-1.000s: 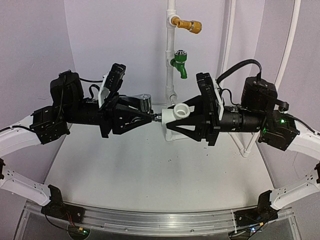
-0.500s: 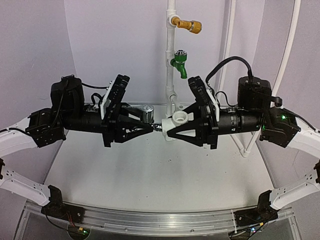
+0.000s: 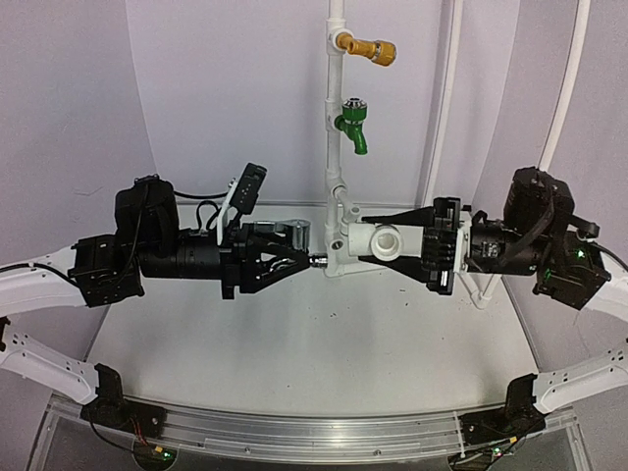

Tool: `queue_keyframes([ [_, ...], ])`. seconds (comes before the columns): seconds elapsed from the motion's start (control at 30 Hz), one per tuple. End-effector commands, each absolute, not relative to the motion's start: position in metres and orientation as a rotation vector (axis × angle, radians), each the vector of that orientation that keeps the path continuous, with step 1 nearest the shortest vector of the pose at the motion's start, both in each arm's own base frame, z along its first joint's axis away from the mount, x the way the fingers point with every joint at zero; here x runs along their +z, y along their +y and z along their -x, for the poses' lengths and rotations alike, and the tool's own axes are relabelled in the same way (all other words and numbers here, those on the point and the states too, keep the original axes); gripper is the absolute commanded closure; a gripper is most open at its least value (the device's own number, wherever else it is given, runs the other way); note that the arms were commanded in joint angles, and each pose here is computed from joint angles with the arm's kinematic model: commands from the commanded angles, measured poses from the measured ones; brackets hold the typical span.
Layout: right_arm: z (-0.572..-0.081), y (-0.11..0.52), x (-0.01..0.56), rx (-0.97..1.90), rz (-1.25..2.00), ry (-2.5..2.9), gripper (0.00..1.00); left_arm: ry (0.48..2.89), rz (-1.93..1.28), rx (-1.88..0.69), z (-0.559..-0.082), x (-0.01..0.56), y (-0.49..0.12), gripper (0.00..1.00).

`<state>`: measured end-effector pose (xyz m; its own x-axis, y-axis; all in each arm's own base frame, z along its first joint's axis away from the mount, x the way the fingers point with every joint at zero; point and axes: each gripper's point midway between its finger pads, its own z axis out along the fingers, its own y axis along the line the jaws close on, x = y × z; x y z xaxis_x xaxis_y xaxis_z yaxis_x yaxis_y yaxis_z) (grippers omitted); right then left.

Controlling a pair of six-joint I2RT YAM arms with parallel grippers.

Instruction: Install the water faucets

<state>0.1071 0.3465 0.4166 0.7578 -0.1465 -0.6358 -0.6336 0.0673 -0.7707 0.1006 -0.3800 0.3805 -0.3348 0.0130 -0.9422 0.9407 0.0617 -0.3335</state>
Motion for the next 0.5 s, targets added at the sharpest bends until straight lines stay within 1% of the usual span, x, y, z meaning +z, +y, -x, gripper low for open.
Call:
queue_keyframes([
  [0.0,-0.093,0.343,0.422,0.160,1.530,0.302,1.00,1.372,-0.938,-1.591,-0.083,0.427,-0.371,1.00],
  [0.07,-0.091,0.342,0.412,0.041,1.551,0.177,1.00,1.362,-0.911,-1.634,-0.081,0.431,-0.367,1.00],
  [0.17,-0.090,0.342,0.412,-0.061,1.491,0.066,1.00,1.374,-0.889,-1.695,-0.077,0.436,-0.366,1.00],
  [0.3,-0.092,0.346,0.414,-0.142,1.468,-0.006,1.00,1.422,-0.941,-1.768,-0.070,0.433,-0.378,1.00],
  [0.47,-0.093,0.348,0.422,-0.219,1.412,-0.074,1.00,1.463,-0.925,-1.810,-0.073,0.423,-0.388,1.00],
])
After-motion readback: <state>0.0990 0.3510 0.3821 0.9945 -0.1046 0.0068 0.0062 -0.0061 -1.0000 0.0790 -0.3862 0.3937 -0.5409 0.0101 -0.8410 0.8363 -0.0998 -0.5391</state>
